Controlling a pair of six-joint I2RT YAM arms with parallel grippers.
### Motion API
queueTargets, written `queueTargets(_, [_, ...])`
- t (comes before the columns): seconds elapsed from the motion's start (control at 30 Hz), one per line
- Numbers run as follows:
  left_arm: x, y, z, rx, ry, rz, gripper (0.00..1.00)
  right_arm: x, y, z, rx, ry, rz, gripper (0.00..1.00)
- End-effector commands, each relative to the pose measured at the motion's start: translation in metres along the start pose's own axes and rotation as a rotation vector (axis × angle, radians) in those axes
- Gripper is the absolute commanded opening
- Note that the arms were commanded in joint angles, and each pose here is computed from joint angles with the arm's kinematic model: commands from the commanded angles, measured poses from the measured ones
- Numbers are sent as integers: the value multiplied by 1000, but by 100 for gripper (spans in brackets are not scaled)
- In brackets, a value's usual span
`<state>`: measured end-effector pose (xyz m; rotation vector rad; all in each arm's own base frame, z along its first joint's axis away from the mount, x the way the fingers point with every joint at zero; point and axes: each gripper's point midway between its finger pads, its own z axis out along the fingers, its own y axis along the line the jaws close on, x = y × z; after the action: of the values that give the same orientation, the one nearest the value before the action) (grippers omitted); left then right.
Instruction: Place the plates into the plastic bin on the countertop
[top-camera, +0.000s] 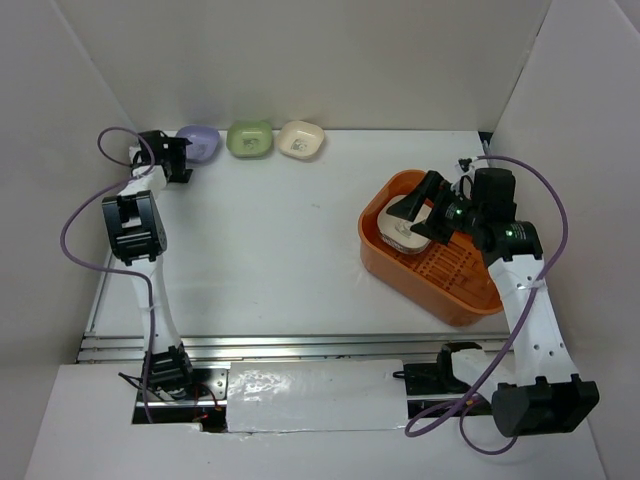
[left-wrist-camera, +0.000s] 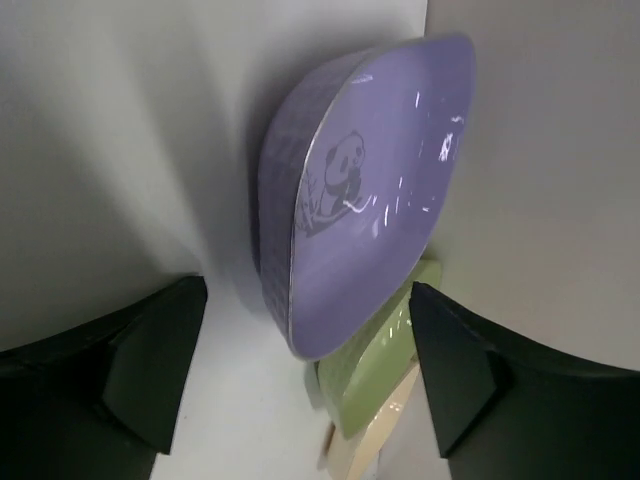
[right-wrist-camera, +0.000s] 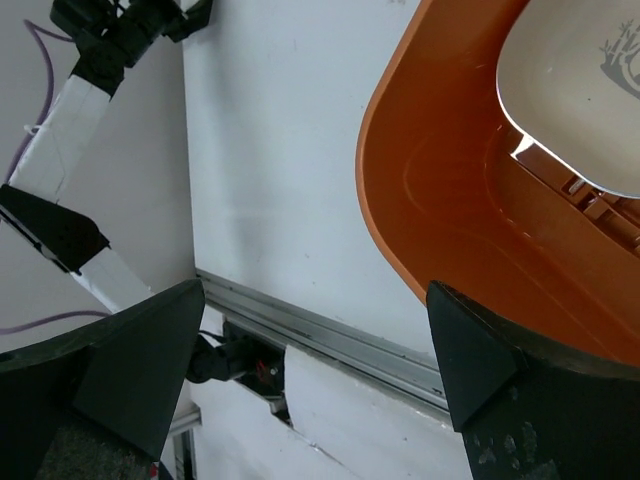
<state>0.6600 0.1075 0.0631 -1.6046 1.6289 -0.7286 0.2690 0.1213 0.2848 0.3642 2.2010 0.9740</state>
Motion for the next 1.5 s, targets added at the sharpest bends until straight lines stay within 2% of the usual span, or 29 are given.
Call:
queueTargets(0.0, [3,27,20,-117,-29,-32,92,-4,11,-2,-33,13,-38,100])
queueTargets(0.07, [9,40,21,-204,-21,-50,81,-6,14,0,-36,21,-34,100])
queueTargets(0.1, [7,43,21,-221,-45,-47,72,-8,14,1,-31,26,-24,100])
queueTargets(0.13, [7,41,21,-227,-54,-47,50,-13,20,0,-39,19,-33,100])
queueTargets(0.17, [8,50,19,-272,-59,-47,41,-16,20,2,-36,24,-28,100])
queueTargets(0.2, [7,49,18,-271,-68,-42,34,-16,20,2,-30,31,-24,100])
queueTargets(0.27, [5,44,19,-262,-75,-24,27,-25,28,2,-33,28,-39,100])
queueTargets(0.33, [3,33,14,-238,-75,10,8,-31,32,3,-32,25,-42,100])
queueTargets(0.4, [-3,21,0,-237,-87,56,0,-37,31,11,-23,39,-36,100])
queueTargets(0.5, [-8,-19,-48,-205,-120,135,0,-47,33,28,-8,66,-52,100])
queueTargets(0.53, [-3,-2,-62,-265,-109,200,0,-50,36,32,-6,70,-64,100])
queueTargets(0.57, [-6,-33,-99,-216,-149,242,0,-52,30,49,14,105,-64,100])
queueTargets(0.6, [4,-36,-117,-219,-149,288,0,-62,41,50,8,92,-83,100])
queueTargets(0.63, [12,-9,-128,-294,-128,349,0,-60,47,58,9,112,-98,100])
queueTargets(0.67, [19,-29,-157,-243,-126,393,0,-58,43,74,26,149,-96,100])
queueTargets(0.7, [25,-24,-168,-259,-106,431,0,-65,53,77,17,133,-116,100])
queueTargets(0.9, [93,23,-242,-390,184,767,0,-39,97,120,-24,202,-234,100])
queueTargets(0.93, [97,24,-256,-384,213,795,0,-27,109,126,-40,217,-250,100])
queueTargets(0.97, [125,29,-272,-378,277,859,0,-28,121,130,-75,190,-267,100])
queueTargets(1.0, [135,38,-282,-388,314,882,0,-24,129,132,-95,186,-270,100])
queueTargets(1.1, [169,40,-325,-303,399,969,0,-9,150,140,-113,173,-294,100])
queueTargets(1.23, [188,42,-369,-258,461,1033,0,20,124,167,56,237,-330,100])
queueTargets(1.47, [203,30,-410,-123,490,1039,0,81,68,192,217,326,-360,88])
